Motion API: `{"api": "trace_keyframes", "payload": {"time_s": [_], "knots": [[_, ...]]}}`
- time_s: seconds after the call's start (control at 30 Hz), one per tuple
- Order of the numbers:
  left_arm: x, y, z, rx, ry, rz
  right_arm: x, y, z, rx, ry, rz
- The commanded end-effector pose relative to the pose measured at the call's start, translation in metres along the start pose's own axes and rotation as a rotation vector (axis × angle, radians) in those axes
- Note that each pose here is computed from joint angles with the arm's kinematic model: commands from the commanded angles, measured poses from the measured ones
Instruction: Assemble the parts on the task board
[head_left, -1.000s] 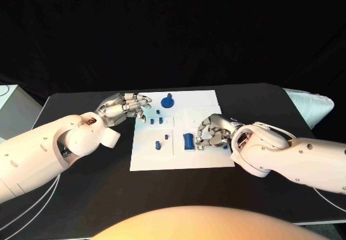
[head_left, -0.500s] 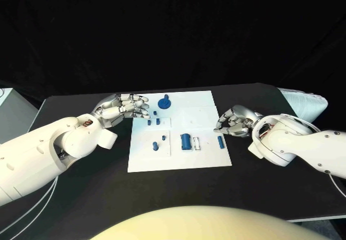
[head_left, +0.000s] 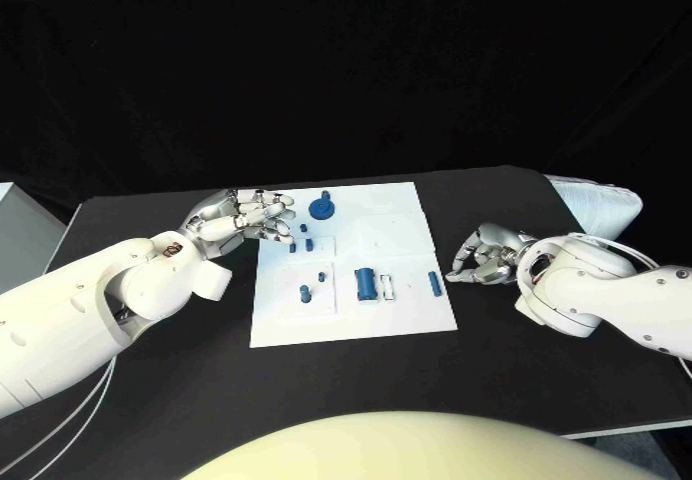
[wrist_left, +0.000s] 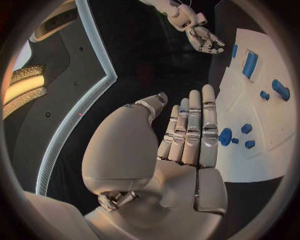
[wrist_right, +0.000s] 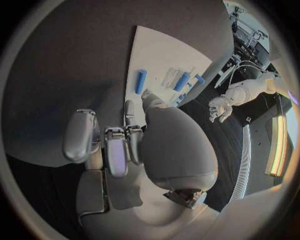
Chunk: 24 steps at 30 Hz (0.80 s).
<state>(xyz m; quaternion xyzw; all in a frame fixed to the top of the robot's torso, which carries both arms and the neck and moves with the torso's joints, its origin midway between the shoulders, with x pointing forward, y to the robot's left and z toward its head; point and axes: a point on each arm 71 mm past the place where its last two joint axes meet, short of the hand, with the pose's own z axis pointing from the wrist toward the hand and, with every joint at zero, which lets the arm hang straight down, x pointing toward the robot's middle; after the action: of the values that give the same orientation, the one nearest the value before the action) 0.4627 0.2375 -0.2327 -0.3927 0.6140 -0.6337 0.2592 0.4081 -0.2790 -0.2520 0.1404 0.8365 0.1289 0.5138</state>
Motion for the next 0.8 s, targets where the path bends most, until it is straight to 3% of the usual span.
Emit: {"api": "trace_keyframes", "payload": {"time_s": [0.03,0.37,0.8], "knots": [[0.0019,-0.0005,0.0002,0.017,0.01,-0.013,0.006,0.0,0.001,0.049,-0.009,-0.048],[0.0007,0.0003,-0.0019,0.015,-0.001,-0.01,0.021,0.001,0.007,0.094,0.008,-0.053],[0.0,0.0019,-0.0032,0.006,-0.001,-0.012,0.029,0.015,0.009,0.064,-0.012,-0.067]]}}
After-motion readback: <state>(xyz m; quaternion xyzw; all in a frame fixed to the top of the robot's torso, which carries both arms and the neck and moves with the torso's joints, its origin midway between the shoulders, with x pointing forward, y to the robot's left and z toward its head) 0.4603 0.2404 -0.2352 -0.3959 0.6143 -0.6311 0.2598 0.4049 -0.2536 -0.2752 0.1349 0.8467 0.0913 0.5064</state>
